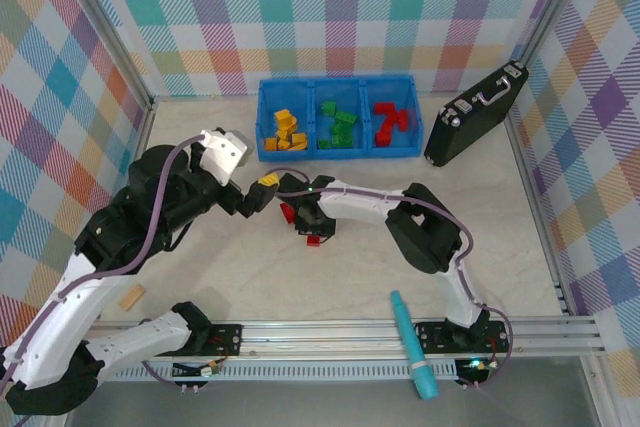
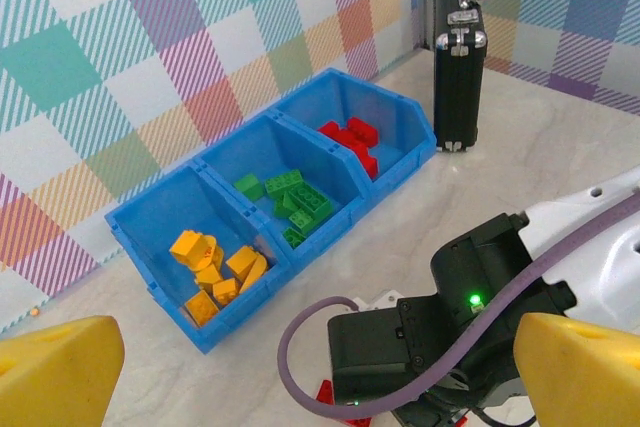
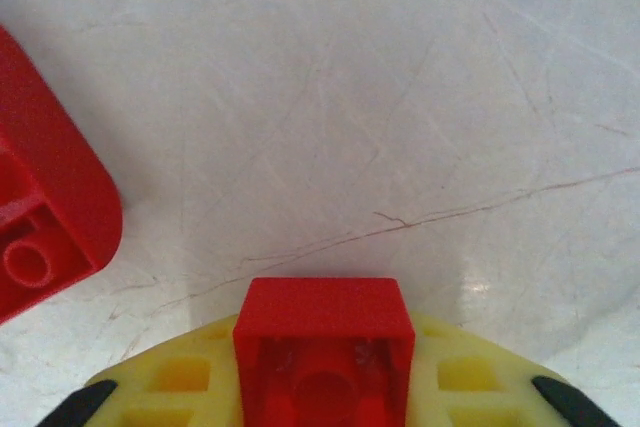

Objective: Sort the legos into containers by color
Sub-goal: Pick up the lego from the center of the table, then place the lego in the container.

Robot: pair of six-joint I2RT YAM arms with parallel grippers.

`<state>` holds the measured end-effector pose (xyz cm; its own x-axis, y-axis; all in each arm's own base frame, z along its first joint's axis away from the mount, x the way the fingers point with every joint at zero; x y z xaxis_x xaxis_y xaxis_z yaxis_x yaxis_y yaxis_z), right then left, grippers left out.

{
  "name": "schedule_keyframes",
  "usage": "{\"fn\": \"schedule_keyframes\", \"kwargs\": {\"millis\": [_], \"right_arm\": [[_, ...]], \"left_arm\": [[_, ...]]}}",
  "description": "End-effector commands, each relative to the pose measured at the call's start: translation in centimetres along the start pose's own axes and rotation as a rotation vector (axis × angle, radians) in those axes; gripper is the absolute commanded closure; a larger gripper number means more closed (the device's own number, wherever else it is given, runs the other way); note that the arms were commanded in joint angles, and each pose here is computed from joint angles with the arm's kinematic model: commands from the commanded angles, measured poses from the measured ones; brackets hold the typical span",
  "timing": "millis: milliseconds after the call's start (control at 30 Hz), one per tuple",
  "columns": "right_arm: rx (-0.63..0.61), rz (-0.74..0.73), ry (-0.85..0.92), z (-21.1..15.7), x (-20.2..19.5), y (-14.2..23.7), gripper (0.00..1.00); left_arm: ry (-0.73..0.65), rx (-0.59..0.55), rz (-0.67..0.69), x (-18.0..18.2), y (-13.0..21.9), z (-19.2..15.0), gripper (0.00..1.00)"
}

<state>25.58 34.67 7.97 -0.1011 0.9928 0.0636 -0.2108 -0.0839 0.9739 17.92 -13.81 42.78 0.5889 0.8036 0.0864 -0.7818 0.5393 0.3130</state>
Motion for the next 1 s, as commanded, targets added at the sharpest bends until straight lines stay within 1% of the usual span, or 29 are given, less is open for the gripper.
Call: {"fn": "schedule_keyframes", "kwargs": {"millis": [0, 167, 267, 400, 533, 667, 767, 833, 967], "right_arm": [[0.101, -0.042, 0.077, -2.7, -1.6, -0.9, 0.74], [0.069, -0.120, 0.177, -2.7, -5.4, 2.3, 0.74], [0.012, -0.173, 0.214, -1.1, -8.7, 5.2, 0.72], [-0.115, -0.185, 0.209, 3.0, -13.1, 8.8, 0.69], [-0.238, -0.182, 0.211, 8.3, -16.4, 10.7, 0.69], [-0.343, -0.240, 0.248, 13.7, -18.6, 11.3, 0.70], [-0.378, -0.268, 0.232, 17.1, -19.6, 10.8, 0.69], [-0.400, -0.283, 0.211, 18.9, -20.1, 10.4, 0.69], [-0.431, -0.256, 0.161, 22.1, -21.4, 8.6, 0.69]], "left_arm": [[0.012, -0.030, 0.012, 0.4, 0.3, 1.2, 0.00], [-0.006, 0.000, 0.025, 0.5, -0.7, 1.4, 0.00], [-0.018, 0.018, 0.036, 0.6, -1.4, 1.5, 0.00], [-0.033, 0.036, 0.056, 0.8, -2.2, 1.9, 0.00], [-0.045, 0.044, 0.075, 1.0, -3.0, 2.2, 0.00], [-0.064, 0.085, 0.080, 1.1, -4.0, 2.2, 0.00], [-0.076, 0.119, 0.087, 1.1, -4.9, 1.9, 0.00], [-0.076, 0.127, 0.098, 1.3, -5.5, 1.8, 0.00], [-0.082, 0.146, 0.114, 1.5, -6.6, 1.9, 0.00]]}}
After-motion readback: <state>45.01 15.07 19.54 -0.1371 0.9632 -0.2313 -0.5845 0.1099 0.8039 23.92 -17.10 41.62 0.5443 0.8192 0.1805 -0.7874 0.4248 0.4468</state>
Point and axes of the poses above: each hand's point on the last joint's axis, 136 mm out from that joint toward the fingers, its own y axis back along the fingers, its own x axis along the line the jaws close on, z = x × y, the point moved 6 cm from there along y, back along the fingers, and after that the axes turned 7 degrees about y, right-handed, at the moved point
